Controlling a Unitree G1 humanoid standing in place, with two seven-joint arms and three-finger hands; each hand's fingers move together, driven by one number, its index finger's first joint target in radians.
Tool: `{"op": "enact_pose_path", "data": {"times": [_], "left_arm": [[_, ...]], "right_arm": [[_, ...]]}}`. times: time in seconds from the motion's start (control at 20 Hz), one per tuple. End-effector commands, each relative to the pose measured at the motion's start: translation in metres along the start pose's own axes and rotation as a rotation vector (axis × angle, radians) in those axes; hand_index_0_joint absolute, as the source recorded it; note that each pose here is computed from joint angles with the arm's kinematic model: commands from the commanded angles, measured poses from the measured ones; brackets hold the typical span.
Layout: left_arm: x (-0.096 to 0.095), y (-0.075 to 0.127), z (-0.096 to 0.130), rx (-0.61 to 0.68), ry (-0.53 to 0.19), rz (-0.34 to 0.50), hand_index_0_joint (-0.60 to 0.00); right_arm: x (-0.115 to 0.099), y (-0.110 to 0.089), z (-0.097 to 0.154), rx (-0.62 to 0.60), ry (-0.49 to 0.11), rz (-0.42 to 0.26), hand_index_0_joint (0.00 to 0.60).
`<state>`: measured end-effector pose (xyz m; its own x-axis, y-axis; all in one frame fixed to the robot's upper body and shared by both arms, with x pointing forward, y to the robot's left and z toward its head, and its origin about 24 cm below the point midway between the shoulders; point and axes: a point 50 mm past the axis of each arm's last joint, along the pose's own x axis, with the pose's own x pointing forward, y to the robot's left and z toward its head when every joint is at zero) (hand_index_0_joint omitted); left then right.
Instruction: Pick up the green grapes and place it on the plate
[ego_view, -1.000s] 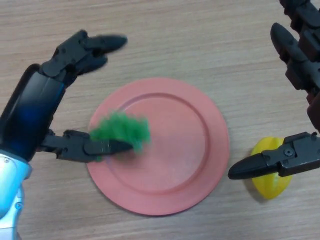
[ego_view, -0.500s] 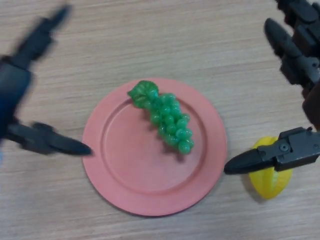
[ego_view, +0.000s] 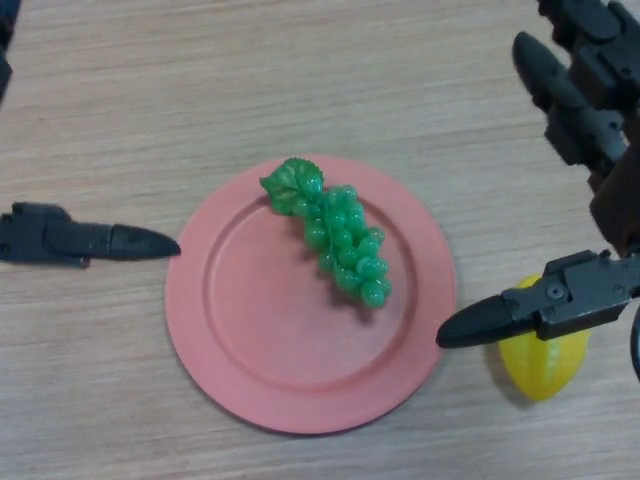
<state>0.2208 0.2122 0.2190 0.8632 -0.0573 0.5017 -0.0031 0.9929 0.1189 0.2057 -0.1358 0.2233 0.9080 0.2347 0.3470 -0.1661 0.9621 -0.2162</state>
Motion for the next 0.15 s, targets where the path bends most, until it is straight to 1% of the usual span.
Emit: {"op": "enact_pose_path", "data": {"times": [0.05,0.15], "left_arm": [[-0.0057,0.0123,0.0205,-0.012,-0.065,0.046,0.0],[-0.0085,0.0099,0.0157,-0.058,0.016,0.006,0.0]], "right_arm": [[-0.0026,-0.0093,0.0251,-0.03,-0.173,-0.057,0.0],[-0.0028,-0.0092,0.025,-0.026,-0.174,-0.058,0.0]]}}
